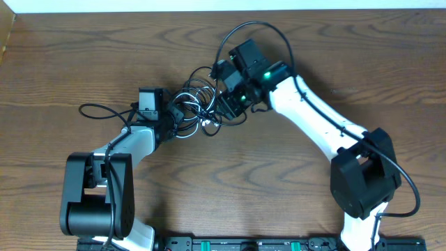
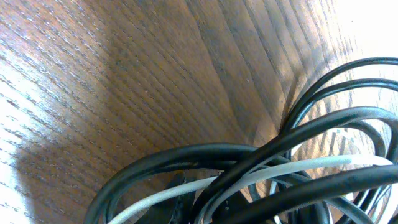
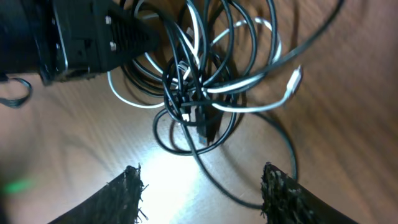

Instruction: Untangle cables

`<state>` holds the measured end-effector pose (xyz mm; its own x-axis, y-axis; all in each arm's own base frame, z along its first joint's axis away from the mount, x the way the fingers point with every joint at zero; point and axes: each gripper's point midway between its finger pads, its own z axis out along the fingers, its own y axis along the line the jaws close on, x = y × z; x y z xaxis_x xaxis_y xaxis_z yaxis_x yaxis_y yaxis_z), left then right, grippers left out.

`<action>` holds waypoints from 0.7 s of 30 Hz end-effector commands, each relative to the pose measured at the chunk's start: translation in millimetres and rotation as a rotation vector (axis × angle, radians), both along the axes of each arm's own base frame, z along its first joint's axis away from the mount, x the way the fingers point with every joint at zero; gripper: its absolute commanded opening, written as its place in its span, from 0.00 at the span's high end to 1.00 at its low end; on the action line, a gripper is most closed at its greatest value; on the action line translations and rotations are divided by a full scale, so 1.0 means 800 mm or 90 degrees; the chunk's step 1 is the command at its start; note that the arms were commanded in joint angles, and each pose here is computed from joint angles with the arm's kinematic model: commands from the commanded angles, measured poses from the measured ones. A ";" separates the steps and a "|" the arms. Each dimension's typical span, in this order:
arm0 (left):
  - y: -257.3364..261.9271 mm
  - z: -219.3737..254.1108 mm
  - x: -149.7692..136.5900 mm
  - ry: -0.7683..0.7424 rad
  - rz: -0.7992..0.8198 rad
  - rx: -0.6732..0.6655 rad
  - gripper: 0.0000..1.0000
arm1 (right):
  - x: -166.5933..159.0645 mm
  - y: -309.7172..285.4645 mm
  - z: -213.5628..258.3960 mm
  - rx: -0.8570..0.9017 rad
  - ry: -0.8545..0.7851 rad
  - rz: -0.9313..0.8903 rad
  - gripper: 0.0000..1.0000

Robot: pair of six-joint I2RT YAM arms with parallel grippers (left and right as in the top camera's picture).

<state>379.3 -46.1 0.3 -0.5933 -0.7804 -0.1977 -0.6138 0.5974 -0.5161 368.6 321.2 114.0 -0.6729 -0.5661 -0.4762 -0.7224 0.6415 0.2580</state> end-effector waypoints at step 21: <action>0.014 -0.046 -0.040 0.086 0.013 0.029 0.83 | -0.013 0.026 -0.073 -0.146 -0.185 0.349 0.57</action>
<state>379.3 -46.2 0.4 -0.5935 -0.7802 -0.1974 -0.6134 0.5973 -0.5167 356.4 346.5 67.5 -0.2178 -0.8635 -0.4549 -0.9624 0.2675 -0.0469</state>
